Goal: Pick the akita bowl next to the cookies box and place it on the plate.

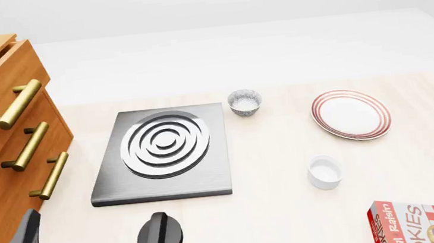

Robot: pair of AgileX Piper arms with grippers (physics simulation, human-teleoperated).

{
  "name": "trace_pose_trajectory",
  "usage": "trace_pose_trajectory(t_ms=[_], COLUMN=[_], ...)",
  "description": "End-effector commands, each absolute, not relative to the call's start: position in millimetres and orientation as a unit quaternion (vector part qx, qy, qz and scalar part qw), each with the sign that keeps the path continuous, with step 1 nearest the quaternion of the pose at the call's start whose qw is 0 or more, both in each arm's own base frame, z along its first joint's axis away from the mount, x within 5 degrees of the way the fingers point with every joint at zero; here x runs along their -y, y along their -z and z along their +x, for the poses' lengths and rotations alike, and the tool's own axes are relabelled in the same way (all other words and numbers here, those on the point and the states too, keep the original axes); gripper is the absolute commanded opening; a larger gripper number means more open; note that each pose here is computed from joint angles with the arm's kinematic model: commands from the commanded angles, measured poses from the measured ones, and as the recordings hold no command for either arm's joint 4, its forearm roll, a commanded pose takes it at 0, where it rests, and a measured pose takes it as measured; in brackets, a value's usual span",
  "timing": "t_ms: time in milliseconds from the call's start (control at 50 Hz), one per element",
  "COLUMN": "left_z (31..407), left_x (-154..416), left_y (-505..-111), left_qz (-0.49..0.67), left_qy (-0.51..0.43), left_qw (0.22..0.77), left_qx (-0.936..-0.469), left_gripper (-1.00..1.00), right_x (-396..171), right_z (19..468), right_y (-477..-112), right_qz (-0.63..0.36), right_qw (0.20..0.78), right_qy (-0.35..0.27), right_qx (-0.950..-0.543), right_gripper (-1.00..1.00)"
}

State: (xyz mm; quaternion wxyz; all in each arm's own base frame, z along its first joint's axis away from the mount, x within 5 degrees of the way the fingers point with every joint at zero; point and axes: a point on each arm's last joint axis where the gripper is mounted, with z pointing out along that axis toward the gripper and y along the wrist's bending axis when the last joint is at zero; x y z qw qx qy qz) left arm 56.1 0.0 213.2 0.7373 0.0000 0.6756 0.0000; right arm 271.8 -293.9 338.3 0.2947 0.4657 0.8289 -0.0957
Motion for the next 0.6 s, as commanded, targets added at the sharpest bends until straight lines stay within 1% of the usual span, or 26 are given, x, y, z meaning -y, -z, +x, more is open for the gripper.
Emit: trace_pose_trajectory(t_ms=[20, 100, 180, 220, 260, 320, 340, 420, 500, 600], left_z=[56, 56, 56, 56, 56, 56, 56, 56, 56, 56], left_x=[0, 0, 0, 0, 0, 0, 0, 0, 0, 0], left_y=[-213, -213, -213, -213, -213, -213, -213, -213, -213, -213], left_qz=[0.0, 0.0, 0.0, 0.0, 0.0, 0.0, 0.0, 0.0, 0.0, 0.0], left_qy=[0.0, 0.0, 0.0, 0.0, 0.0, 0.0, 0.0, 0.0, 0.0, 0.0], left_qw=[0.737, 0.737, 0.737, 0.737, 0.737, 0.737, 0.737, 0.737, 0.737, 0.737], left_qx=[-0.676, -0.676, -0.676, -0.676, -0.676, -0.676, -0.676, -0.676, -0.676, -0.676], left_gripper=[1.0, 1.0, 1.0, 1.0, 1.0, 1.0, 1.0, 1.0, 1.0, 1.0], right_x=[289, 288, 283, 281, 266, 265, 251, 234, 236, 225], right_z=[267, 265, 268, 269, 279, 280, 288, 298, 301, 307], right_y=[-348, -341, -342, -342, -342, -343, -339, -334, -331, -322], right_qz=[0.496, 0.52, 0.524, 0.525, 0.522, 0.519, 0.523, 0.526, 0.522, 0.527], right_qw=[0.295, 0.294, 0.299, 0.3, 0.305, 0.307, 0.309, 0.313, 0.311, 0.313], right_qy=[0.084, 0.075, 0.07, 0.068, 0.056, 0.056, 0.041, 0.025, 0.026, 0.013], right_qx=[-0.812, -0.799, -0.795, -0.794, -0.795, -0.796, -0.793, -0.791, -0.794, -0.79], right_gripper=[-1.0, -1.0, -1.0, -1.0, -1.0, -1.0, -1.0, -1.0, -1.0, -1.0])
